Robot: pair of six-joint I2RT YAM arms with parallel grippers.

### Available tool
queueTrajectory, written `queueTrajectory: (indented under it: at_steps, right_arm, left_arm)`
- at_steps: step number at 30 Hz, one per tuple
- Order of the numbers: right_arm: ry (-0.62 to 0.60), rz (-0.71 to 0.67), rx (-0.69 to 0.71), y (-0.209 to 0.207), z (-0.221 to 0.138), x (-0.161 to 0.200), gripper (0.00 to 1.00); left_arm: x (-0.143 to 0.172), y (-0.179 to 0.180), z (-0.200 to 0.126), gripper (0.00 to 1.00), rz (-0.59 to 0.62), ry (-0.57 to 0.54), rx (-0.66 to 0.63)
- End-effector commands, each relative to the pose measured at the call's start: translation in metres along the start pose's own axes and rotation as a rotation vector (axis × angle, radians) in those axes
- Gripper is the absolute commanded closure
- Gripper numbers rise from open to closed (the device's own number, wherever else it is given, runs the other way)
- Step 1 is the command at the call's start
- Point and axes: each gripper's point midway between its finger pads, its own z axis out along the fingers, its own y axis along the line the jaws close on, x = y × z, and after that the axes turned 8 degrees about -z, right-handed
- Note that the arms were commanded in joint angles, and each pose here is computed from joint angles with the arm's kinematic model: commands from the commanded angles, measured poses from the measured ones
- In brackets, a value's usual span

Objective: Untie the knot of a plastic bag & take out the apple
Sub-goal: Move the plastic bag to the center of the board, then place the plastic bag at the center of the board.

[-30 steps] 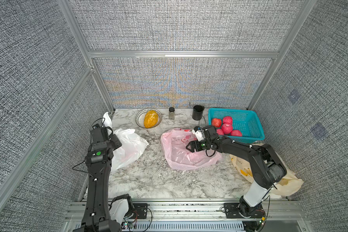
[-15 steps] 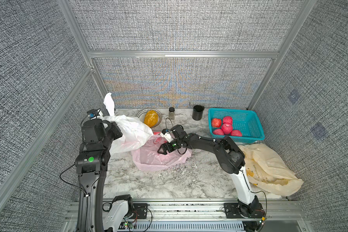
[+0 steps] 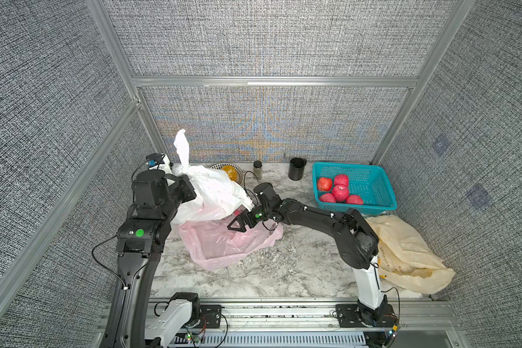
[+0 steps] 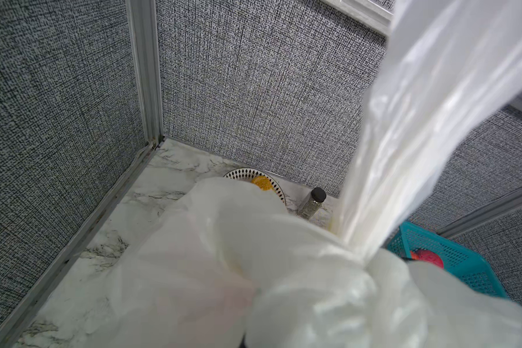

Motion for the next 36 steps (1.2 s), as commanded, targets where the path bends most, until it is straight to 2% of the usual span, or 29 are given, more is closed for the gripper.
queueTrajectory:
  at_steps: [1,5,9,10,13,17,21,26,30,36]
  right_arm:
    - [-0.035,-0.026,-0.015,0.008,-0.008,-0.005,0.02]
    - [-0.058,-0.043,0.011,0.007,-0.011,-0.012,0.03]
    - [-0.072,-0.017,-0.185,0.025,-0.009,-0.018,0.02]
    - [-0.062,-0.015,-0.232,0.029,-0.005,-0.017,0.02]
    - [-0.017,-0.009,-0.253,0.030,0.011,-0.010,0.02]
    - [-0.047,-0.023,-0.283,0.037,0.010,-0.016,0.02]
    - [-0.105,-0.069,-0.191,0.036,-0.019,-0.031,0.02]
    - [-0.132,-0.020,-0.055,0.009,-0.067,-0.022,0.02]
    - [-0.123,0.034,0.136,-0.026,-0.110,0.000,0.02]
    - [-0.223,0.179,0.435,-0.080,-0.199,0.022,0.02]
  left_arm:
    - [-0.020,-0.012,-0.008,1.00,-0.003,-0.069,0.035]
    - [-0.038,-0.023,-0.028,1.00,-0.003,-0.126,0.068]
    - [-0.051,-0.031,-0.045,1.00,0.016,-0.152,0.081]
    - [-0.052,-0.032,-0.046,1.00,0.015,-0.153,0.087]
    - [-0.049,-0.033,-0.044,1.00,0.006,-0.140,0.097]
    - [-0.043,-0.032,-0.036,1.00,-0.002,-0.119,0.097]
    - [-0.044,-0.033,-0.034,1.00,0.002,-0.117,0.100]
    - [-0.046,-0.042,-0.032,1.00,0.009,-0.107,0.129]
    - [-0.041,-0.053,-0.025,1.00,0.020,-0.085,0.160]
    - [-0.016,-0.095,-0.002,1.00,0.072,-0.007,0.250]
